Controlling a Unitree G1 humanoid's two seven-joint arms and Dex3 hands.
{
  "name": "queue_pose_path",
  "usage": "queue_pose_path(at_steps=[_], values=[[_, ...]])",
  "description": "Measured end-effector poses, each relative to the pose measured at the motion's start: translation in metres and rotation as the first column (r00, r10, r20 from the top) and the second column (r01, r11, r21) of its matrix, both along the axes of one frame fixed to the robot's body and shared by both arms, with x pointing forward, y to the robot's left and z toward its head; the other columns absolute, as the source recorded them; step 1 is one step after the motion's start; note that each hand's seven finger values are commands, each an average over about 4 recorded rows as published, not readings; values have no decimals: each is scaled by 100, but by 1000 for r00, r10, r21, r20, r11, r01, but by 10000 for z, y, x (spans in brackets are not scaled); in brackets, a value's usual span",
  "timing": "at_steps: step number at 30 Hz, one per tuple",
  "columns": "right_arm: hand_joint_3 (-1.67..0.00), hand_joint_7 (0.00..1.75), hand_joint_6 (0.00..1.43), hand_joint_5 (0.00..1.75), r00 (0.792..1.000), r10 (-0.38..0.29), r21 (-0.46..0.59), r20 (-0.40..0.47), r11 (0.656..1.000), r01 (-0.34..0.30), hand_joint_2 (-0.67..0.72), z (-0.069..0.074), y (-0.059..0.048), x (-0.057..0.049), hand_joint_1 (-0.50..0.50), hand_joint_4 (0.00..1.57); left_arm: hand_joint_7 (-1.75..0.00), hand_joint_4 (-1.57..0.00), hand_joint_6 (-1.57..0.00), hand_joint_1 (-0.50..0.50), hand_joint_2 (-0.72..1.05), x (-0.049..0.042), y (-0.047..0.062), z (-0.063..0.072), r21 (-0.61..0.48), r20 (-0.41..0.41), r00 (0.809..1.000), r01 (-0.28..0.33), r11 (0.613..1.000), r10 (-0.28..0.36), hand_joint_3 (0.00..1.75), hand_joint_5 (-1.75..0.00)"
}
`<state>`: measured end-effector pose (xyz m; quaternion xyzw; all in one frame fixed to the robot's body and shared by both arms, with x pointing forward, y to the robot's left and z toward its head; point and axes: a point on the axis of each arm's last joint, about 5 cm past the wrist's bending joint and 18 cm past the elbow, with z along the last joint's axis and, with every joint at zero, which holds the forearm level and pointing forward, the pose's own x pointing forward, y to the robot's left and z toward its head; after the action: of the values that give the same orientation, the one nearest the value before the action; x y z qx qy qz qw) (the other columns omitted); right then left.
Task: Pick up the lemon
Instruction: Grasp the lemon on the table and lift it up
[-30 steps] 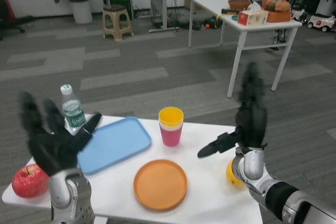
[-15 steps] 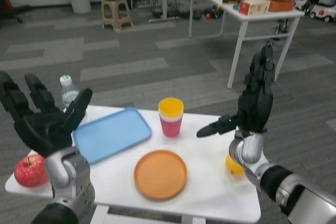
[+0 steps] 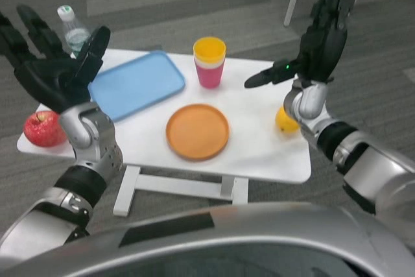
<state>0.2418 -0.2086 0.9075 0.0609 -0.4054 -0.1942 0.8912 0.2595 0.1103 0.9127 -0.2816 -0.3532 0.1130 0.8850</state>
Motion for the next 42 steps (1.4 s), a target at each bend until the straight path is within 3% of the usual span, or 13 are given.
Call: queue_pose_path(at_steps=[5,9,11,15,18,20,25,28,33,37,42], values=[[0,0,0,0,1000,1,-15,-31,1000,-1,44,-23,-44,-12,-46,6,0,0,0,50,76,28,91,-15,51,-69,996,55,997,-51,9,0],[0,0,0,0,996,24,-57,-82,998,-29,41,-37,-75,-8,-46,2,-2,0,0,50,85,60,178,2,66,-136,976,183,981,-173,9,0],[0,0,0,0,993,38,-83,-113,995,-48,38,-41,-94,-1,-46,1,-5,0,0,50,89,77,219,8,81,-178,947,286,955,-268,9,0],[0,0,0,0,983,74,-123,-167,988,-95,31,-48,-106,17,-46,0,-7,0,0,50,96,122,291,56,99,-260,845,504,858,-467,9,0],[0,0,0,0,979,93,-146,-183,982,-120,28,-35,-115,24,-46,0,-7,0,0,50,96,144,361,90,98,-299,777,602,792,-554,9,0],[0,0,0,0,979,97,-152,-182,980,-125,25,-19,-133,24,-46,0,-7,0,0,50,96,146,406,92,87,-314,754,628,773,-577,9,0],[0,0,0,0,978,114,-138,-172,981,-139,28,11,-132,14,-46,0,-7,0,0,50,96,152,477,94,68,-331,739,638,767,-586,9,0],[0,0,0,0,977,115,-132,-180,981,-140,28,-7,-151,-25,-46,0,-7,0,0,50,96,155,490,83,58,-348,721,654,754,-599,9,0],[0,0,0,0,969,99,-111,-228,986,-127,28,-115,-216,-167,-46,0,-7,0,0,50,98,151,495,50,41,-375,694,674,737,-614,9,0],[0,0,0,0,963,89,-95,-253,989,-116,28,-169,-259,-282,-46,1,-7,0,0,50,98,151,499,19,31,-390,686,676,736,-614,9,0],[0,0,0,0,947,44,-72,-317,995,-71,34,-294,-349,-507,-46,9,-7,0,0,50,96,143,505,-40,14,-412,676,675,738,-611,9,0]])
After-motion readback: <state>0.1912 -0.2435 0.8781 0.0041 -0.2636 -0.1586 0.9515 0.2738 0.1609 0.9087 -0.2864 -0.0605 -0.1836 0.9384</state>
